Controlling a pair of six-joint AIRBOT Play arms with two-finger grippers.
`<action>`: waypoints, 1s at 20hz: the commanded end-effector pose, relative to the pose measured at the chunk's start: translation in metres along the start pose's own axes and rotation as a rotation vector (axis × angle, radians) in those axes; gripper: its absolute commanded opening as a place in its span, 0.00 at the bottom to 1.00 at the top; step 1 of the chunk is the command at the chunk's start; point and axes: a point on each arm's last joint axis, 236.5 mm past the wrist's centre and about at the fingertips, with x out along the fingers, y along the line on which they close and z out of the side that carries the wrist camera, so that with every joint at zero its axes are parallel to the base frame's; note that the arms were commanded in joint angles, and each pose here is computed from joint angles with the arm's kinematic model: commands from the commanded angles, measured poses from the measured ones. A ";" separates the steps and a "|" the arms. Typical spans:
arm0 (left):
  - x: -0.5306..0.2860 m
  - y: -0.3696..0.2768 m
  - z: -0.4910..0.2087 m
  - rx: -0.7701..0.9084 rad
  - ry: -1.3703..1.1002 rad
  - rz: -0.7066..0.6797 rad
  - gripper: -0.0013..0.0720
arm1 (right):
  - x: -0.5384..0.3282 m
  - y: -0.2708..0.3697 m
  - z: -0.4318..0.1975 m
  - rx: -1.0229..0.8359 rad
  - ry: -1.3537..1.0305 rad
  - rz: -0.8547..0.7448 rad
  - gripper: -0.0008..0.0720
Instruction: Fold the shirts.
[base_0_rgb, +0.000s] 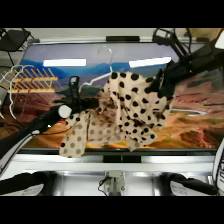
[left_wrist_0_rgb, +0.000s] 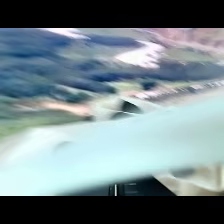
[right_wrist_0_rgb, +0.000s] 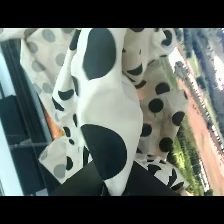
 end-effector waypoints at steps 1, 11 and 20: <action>-0.027 0.044 0.023 -0.004 0.000 0.050 0.08 | -0.004 -0.012 0.018 0.006 -0.088 -0.046 0.11; -0.061 0.080 0.097 0.034 -0.126 0.103 0.08 | -0.021 -0.038 0.064 -0.002 -0.293 -0.175 0.10; -0.111 0.095 0.185 0.082 -0.281 0.135 0.08 | -0.025 -0.022 0.082 -0.071 -0.361 -0.128 0.10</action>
